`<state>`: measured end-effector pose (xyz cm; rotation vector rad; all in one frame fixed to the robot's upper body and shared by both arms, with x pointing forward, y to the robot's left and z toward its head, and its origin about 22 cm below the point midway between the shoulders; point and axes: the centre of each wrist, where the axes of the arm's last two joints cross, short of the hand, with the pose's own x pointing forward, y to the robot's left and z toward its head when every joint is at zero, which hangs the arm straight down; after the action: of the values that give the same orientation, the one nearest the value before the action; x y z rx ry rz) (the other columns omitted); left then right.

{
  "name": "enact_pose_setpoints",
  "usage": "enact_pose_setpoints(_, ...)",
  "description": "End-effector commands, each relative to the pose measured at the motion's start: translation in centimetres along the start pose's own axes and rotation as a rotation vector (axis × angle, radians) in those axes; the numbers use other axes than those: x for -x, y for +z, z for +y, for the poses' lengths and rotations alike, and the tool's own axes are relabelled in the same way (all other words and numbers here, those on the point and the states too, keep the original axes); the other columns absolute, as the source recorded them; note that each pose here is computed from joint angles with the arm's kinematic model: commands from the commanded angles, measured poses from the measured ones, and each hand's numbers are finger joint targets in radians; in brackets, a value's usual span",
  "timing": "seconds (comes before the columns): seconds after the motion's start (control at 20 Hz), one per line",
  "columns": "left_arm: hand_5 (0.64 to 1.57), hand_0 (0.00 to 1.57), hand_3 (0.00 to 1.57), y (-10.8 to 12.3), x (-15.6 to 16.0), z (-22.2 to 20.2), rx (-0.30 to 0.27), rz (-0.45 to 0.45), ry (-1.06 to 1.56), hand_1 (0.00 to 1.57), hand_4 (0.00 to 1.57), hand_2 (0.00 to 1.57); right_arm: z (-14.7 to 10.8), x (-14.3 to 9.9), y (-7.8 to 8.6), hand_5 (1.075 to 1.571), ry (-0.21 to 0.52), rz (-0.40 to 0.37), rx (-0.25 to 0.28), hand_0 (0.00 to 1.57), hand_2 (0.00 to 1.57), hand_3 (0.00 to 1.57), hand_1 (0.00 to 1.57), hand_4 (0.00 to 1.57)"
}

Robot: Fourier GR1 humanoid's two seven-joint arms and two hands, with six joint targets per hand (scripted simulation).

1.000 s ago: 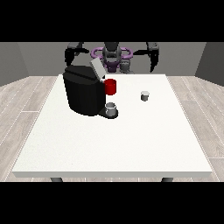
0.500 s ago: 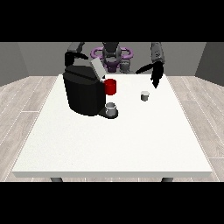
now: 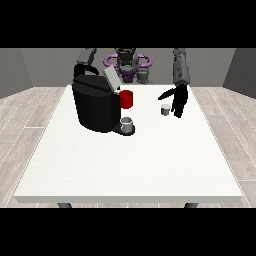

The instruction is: Insert the coffee pod into the coffee machine and close the lid

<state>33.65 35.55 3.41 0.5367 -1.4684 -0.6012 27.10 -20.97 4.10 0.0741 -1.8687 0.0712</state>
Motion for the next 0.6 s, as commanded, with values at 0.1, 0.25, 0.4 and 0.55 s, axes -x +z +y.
enact_pose_setpoints(0.1,1.571,0.0,0.0,-1.1,1.5,3.0,0.056,0.087,-0.066,0.0,0.0,0.0,0.6,-0.5,-0.8,1.571,0.019,0.005,0.006,0.0,0.0,0.0,0.0,0.49)
enact_pose_setpoints(0.25,1.571,0.0,0.0,-2.1,0.3,2.7,0.085,0.128,-0.13,0.0,0.0,0.0,-1.4,0.6,-1.3,1.571,0.01,0.044,0.041,0.0,0.0,0.0,0.0,0.45)
enact_pose_setpoints(0.4,1.571,0.0,0.0,-1.4,2.3,3.8,0.107,0.075,-0.158,0.0,0.0,0.0,-0.4,0.0,-1.1,1.571,0.021,-0.006,0.053,0.0,0.0,0.0,0.0,0.52)
enact_pose_setpoints(0.55,1.571,0.0,0.0,-3.7,-0.3,2.1,0.112,0.108,-0.179,0.0,0.0,0.0,0.0,0.5,-2.0,1.571,0.033,0.007,0.04,0.0,0.0,0.0,0.0,0.41)
